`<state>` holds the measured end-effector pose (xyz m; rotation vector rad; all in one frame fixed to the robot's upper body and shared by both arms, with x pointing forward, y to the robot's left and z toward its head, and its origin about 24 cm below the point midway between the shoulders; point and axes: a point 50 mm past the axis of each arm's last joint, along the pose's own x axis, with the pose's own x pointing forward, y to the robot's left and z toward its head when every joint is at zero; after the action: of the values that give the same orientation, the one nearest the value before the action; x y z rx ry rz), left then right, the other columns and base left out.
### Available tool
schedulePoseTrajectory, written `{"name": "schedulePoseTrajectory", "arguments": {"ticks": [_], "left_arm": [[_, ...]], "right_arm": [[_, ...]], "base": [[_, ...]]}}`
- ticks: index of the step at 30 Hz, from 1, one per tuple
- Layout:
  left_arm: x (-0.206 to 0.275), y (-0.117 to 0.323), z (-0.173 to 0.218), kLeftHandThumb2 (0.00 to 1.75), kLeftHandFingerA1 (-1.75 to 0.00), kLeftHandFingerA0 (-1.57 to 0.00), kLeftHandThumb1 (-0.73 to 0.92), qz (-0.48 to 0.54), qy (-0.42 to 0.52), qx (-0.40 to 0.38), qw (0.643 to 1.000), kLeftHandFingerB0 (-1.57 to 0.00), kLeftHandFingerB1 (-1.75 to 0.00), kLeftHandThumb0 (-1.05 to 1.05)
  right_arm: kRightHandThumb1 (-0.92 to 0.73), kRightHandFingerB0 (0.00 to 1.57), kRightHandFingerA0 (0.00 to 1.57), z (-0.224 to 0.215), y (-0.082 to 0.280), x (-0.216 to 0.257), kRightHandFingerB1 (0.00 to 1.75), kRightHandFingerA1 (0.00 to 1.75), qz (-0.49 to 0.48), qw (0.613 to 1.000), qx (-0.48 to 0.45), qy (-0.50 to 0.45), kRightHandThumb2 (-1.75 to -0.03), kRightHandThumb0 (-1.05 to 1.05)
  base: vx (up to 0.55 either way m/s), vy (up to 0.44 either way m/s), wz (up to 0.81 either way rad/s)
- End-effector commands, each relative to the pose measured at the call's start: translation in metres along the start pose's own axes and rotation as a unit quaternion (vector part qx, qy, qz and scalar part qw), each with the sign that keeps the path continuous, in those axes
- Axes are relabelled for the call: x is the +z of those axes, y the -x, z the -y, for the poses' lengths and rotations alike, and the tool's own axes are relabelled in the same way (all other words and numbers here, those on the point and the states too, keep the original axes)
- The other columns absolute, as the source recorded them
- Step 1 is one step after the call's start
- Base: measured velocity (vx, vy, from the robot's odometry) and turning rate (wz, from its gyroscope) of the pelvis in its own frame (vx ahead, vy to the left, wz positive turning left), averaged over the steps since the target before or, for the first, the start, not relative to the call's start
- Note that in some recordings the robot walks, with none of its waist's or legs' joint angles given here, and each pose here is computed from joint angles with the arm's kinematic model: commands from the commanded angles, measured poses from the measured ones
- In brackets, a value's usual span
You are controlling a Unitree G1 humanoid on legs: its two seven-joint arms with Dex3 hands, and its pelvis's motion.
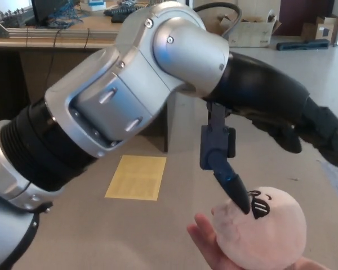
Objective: The robot extends its left hand to pick up an emotional support dumpling from the palm of a person and brings its hand down by its side. Then it extends its arm again to hand the dumpling back to the person.
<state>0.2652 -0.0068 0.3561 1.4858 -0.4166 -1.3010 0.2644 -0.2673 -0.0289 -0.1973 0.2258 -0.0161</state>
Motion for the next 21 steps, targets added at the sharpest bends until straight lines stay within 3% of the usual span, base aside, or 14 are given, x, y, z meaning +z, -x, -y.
{"name": "schedulePoseTrajectory", "arguments": {"ticks": [1,11,12,13,14,15,16,17,21], "left_arm": [[-0.006,0.001,0.004,0.68,-0.25,-0.06,0.32,-0.043,-0.02,-0.017,0.999,-0.07,-0.24,-0.85],[-0.003,0.001,0.009,0.7,-0.27,-0.07,0.34,-0.042,-0.056,-0.032,0.997,-0.07,-0.22,-0.89],[-0.002,0.001,0.01,0.55,-0.31,-0.02,0.44,-0.044,-0.061,-0.035,0.997,-0.03,-0.28,-0.87],[-0.003,0.0,0.011,0.84,-0.26,0.0,0.34,-0.046,-0.057,-0.04,0.997,-0.02,-0.25,-0.63],[-0.003,-0.001,0.013,0.84,-0.26,0.0,0.34,-0.047,-0.051,-0.046,0.997,-0.02,-0.25,-0.63],[-0.004,-0.001,0.013,0.71,-0.23,-0.06,0.34,-0.048,-0.048,-0.049,0.997,-0.07,-0.22,-0.9],[-0.004,-0.002,0.014,0.71,-0.23,-0.06,0.34,-0.048,-0.045,-0.051,0.997,-0.07,-0.22,-0.9],[-0.005,-0.003,0.014,0.57,-0.3,-0.01,0.45,-0.048,-0.045,-0.052,0.996,-0.03,-0.28,-0.91],[-0.005,-0.005,0.016,0.55,-0.31,-0.02,0.45,-0.043,-0.045,-0.054,0.997,-0.04,-0.29,-0.94]], "right_arm": [[-0.59,0.36,0.78,0.004,-0.006,0.007,0.32,0.48,0.002,1.0,-0.004,-0.011,-0.58,-0.5],[-0.6,0.37,0.77,0.003,-0.008,0.012,0.32,0.49,0.016,1.0,-0.001,-0.014,-0.58,-0.51],[-0.61,0.37,0.74,0.003,-0.008,0.011,0.33,0.47,0.012,1.0,-0.003,-0.011,-0.59,-0.52],[-0.61,0.34,0.73,0.003,-0.009,0.011,0.32,0.48,0.01,1.0,-0.004,-0.01,-0.58,-0.5],[-0.61,0.34,0.73,0.003,-0.009,0.012,0.32,0.48,0.008,1.0,-0.003,-0.009,-0.58,-0.5],[-0.61,0.33,0.72,0.003,-0.01,0.012,0.32,0.47,0.008,1.0,-0.005,-0.008,-0.58,-0.52],[-0.61,0.33,0.72,0.003,-0.01,0.013,0.32,0.47,0.008,1.0,-0.007,-0.007,-0.58,-0.52],[-0.6,0.33,0.72,0.003,-0.011,0.013,0.32,0.47,0.007,1.0,-0.007,-0.008,-0.59,-0.55],[-0.59,0.32,0.73,0.004,-0.012,0.013,0.32,0.47,0.003,1.0,-0.009,-0.011,-0.59,-0.56]], "base": [[0.0,0.0,0.0],[0.0,0.0,0.0],[0.0,0.0,0.0],[0.0,0.0,0.0],[0.0,0.0,0.0],[0.0,0.0,0.0],[0.0,0.0,0.0],[0.0,0.0,0.0],[0.0,0.0,0.0]]}}
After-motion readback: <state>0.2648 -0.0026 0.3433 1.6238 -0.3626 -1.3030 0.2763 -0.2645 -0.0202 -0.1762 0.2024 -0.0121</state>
